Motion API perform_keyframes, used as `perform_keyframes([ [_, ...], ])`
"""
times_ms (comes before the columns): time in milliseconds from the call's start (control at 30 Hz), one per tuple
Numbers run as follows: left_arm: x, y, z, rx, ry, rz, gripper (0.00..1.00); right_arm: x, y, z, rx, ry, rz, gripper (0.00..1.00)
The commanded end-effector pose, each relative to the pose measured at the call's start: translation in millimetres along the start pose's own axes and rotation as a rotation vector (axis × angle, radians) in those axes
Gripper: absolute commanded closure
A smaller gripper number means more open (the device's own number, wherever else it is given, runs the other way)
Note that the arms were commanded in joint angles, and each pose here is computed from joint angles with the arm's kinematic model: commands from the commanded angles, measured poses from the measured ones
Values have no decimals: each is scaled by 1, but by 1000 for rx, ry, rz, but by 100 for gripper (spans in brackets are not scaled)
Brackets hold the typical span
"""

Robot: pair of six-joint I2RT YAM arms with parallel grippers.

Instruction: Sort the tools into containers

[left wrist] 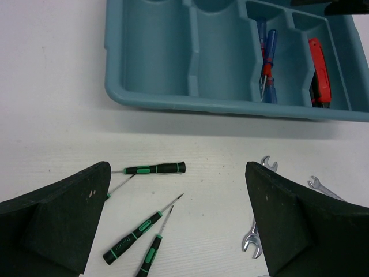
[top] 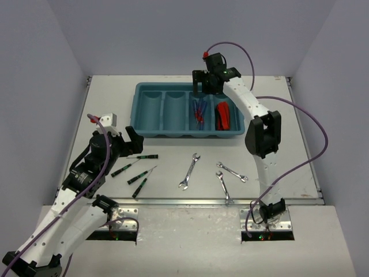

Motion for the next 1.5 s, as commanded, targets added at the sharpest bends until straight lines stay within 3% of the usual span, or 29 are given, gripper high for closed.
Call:
perform_keyframes([
  [0, 8, -5, -1, -20, -33, -1, 0, 44, 7, 92, 23, -177, -38, 1],
  [133, 10, -2, 1, -2, -44, 4, 0, -7, -6, 114, 44, -101, -32, 1],
  [233, 14, -1, 5, -1, -64, 12, 0, -73, -12, 134, 112, -41, 30, 1],
  [267, 13, -1, 5, -1, -63, 12, 0, -73, -12, 134, 112, -45, 30, 1],
  [300, 14, -1, 5, -4, -67, 12, 0, -103, -14, 144, 94, -1, 59, 2],
  [567, 15, -1, 7, -5, -75, 17, 0, -206, -39, 158, -60, 212, 145, 6],
  [833, 15, 0, 8, -2, -77, 18, 0, -241, -37, 153, -141, 56, 26, 1],
  [900, 15, 0, 8, -1, -78, 19, 0, -246, -38, 149, -142, 81, 46, 1],
  [1000, 15, -1, 8, -4, -78, 19, 0, -266, -31, 146, -78, 235, 157, 1],
  [1133, 16, -1, 9, -10, -80, 19, 0, -287, -37, 145, -89, 350, 179, 15],
  [1333, 16, -2, 9, -17, -82, 19, 0, -305, -46, 152, -105, 377, 132, 35],
  [1467, 15, -3, 8, -22, -77, 17, 0, -328, -46, 156, -56, 467, 121, 45],
])
Point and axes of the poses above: each gripper's point midway between its finger pads, its own z axis back along the fingers, its own y axis along the line the jaws close on, x = y × z, the point moved 3 cm from there along z, back along the fingers, and after that the axes turned 6 degrees about -z, right-handed, at the moved point
